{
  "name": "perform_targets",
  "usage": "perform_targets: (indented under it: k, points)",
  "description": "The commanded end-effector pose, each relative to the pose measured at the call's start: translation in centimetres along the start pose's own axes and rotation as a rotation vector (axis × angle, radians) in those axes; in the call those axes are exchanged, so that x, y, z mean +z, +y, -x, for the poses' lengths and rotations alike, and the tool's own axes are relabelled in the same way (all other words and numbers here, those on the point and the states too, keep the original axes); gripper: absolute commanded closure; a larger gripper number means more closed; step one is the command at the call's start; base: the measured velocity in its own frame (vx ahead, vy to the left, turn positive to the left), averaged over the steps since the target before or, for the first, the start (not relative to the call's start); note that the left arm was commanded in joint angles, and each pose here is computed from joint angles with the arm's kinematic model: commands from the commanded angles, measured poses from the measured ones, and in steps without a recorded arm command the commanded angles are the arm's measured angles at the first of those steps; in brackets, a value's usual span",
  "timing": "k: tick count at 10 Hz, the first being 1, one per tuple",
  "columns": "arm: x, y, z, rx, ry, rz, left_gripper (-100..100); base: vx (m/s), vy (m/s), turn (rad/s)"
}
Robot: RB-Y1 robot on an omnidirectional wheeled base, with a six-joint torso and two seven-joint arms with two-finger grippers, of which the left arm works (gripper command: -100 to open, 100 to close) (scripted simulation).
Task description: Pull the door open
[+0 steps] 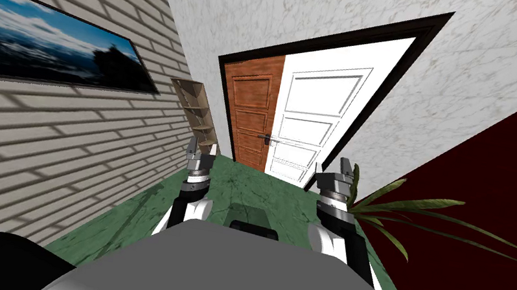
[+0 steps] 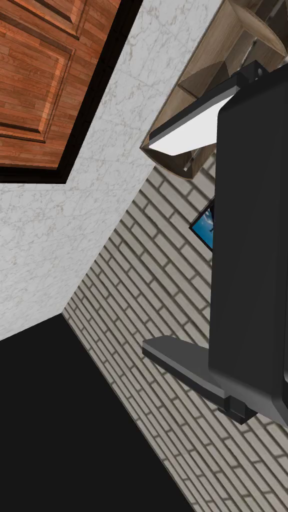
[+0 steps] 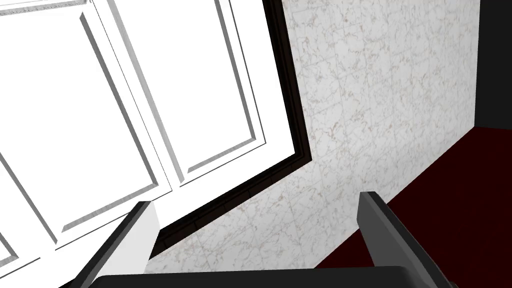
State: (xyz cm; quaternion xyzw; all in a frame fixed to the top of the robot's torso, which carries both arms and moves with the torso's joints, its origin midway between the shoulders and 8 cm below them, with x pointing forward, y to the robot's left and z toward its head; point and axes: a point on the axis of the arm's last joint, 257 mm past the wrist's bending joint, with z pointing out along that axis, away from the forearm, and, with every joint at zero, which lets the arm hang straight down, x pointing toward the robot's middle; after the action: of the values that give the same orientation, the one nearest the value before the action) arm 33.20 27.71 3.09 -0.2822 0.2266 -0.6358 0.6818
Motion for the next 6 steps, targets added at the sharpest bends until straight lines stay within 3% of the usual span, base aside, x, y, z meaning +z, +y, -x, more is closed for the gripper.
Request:
perform_targets:
  k: [1,6]
  points:
    - [-0.15,1.3,0.0,-0.003,0.009,0.026,-100,0.034,-0.090,-0.040]
    - [-0.76,5.8,0.0,-0.013,0.034,0.114,-100,0.133,0.008,-0.086]
